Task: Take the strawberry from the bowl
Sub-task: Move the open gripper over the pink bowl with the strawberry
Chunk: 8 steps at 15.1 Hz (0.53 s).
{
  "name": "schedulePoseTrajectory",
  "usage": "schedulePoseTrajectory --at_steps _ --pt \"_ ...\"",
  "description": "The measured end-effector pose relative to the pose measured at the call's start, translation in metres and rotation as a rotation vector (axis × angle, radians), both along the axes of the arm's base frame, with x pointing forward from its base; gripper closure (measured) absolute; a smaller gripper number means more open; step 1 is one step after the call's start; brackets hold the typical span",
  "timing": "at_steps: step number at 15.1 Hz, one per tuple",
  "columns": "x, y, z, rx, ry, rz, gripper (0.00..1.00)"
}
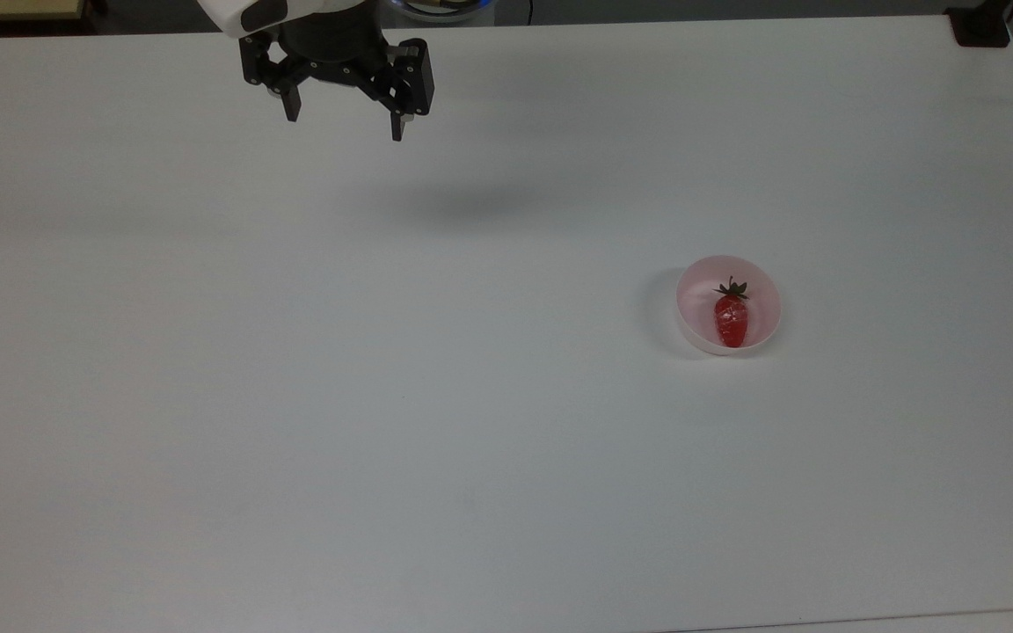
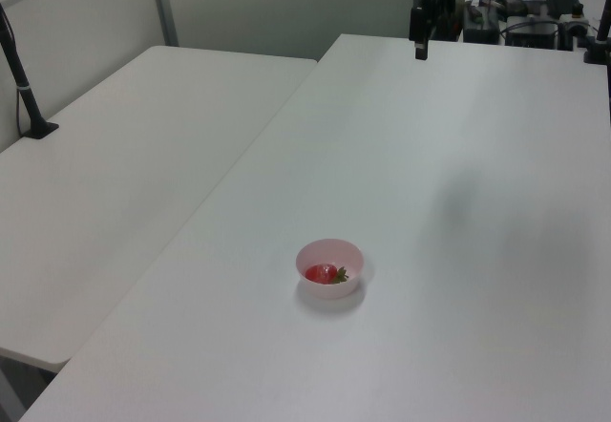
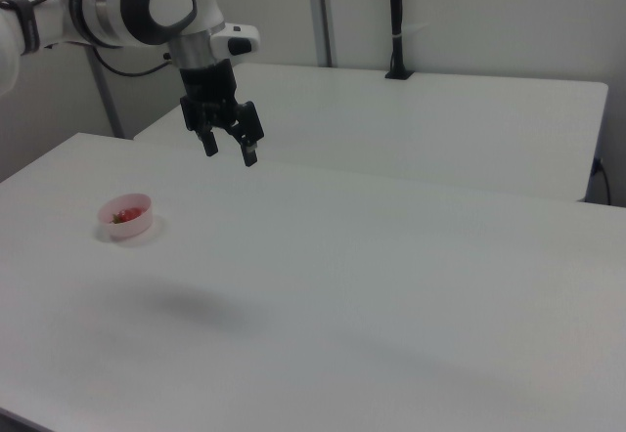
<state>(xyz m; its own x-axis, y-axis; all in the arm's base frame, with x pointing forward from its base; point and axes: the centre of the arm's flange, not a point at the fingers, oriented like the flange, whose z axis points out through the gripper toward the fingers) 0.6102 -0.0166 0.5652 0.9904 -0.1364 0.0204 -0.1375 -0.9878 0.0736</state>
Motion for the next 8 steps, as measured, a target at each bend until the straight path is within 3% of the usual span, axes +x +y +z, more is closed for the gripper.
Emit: schedulePoseTrajectory --at_steps 8 --pt "0.0 0.006 0.015 0.021 -0.031 0.007 0.0"
